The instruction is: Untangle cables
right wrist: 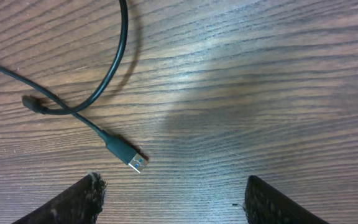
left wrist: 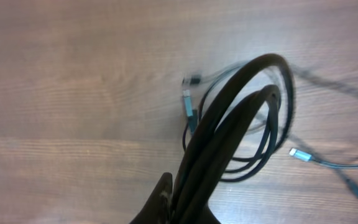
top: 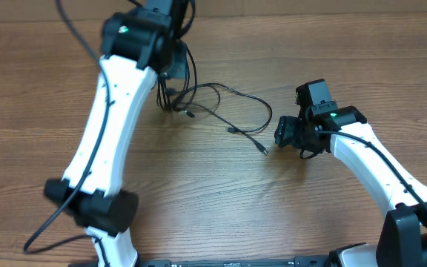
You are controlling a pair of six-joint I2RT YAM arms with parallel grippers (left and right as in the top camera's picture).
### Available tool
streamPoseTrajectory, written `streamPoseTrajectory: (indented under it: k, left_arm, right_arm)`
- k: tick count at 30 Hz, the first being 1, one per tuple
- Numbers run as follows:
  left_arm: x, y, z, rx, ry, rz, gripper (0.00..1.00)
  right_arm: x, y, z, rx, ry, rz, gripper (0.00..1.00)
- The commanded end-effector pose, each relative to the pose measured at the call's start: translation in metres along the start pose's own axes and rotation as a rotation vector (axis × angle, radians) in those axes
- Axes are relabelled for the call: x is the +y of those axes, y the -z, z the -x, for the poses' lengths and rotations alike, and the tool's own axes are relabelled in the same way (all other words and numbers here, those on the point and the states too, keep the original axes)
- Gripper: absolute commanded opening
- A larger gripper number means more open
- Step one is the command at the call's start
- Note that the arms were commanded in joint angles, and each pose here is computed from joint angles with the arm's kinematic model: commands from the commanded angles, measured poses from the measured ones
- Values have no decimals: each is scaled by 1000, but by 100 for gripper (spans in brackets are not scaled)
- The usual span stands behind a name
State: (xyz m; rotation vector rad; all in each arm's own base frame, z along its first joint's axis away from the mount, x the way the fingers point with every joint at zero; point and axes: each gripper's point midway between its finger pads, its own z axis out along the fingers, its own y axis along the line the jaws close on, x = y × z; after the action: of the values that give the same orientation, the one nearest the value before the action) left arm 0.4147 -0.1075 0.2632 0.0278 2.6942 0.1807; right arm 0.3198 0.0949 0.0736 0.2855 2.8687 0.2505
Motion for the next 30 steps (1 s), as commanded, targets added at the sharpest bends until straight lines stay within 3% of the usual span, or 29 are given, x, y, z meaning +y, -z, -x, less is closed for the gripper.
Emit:
streamPoseTrajectory:
  k: [1, 8, 20, 22, 24, 25, 30]
  left_arm:
    - [-19, -24, -18, 116, 6, -19, 4]
    - [-34, -42, -48, 276, -42, -44, 10]
    - [-23, -23, -45, 232, -53, -33, 28]
    - [-22, -23, -44, 229, -53, -27, 35]
    - [-24, -24, -42, 221, -51, -31, 58]
    - [-24, -24, -42, 218, -50, -34, 63]
    - [-28, -24, -42, 219, -47, -52, 66]
  right_arm:
    - [-1, 1, -1, 2, -11, 4, 71]
    - [-1, 1, -1, 2, -11, 4, 71]
    - [-1, 1, -1, 2, -11, 4, 72]
    - [-1, 1, -1, 2, -11, 4, 73]
    - [-1, 1, -1, 2, -11, 4, 75]
    - [-1, 1, -1, 2, -11, 4, 75]
    - [-1, 1, -1, 2, -11, 4, 75]
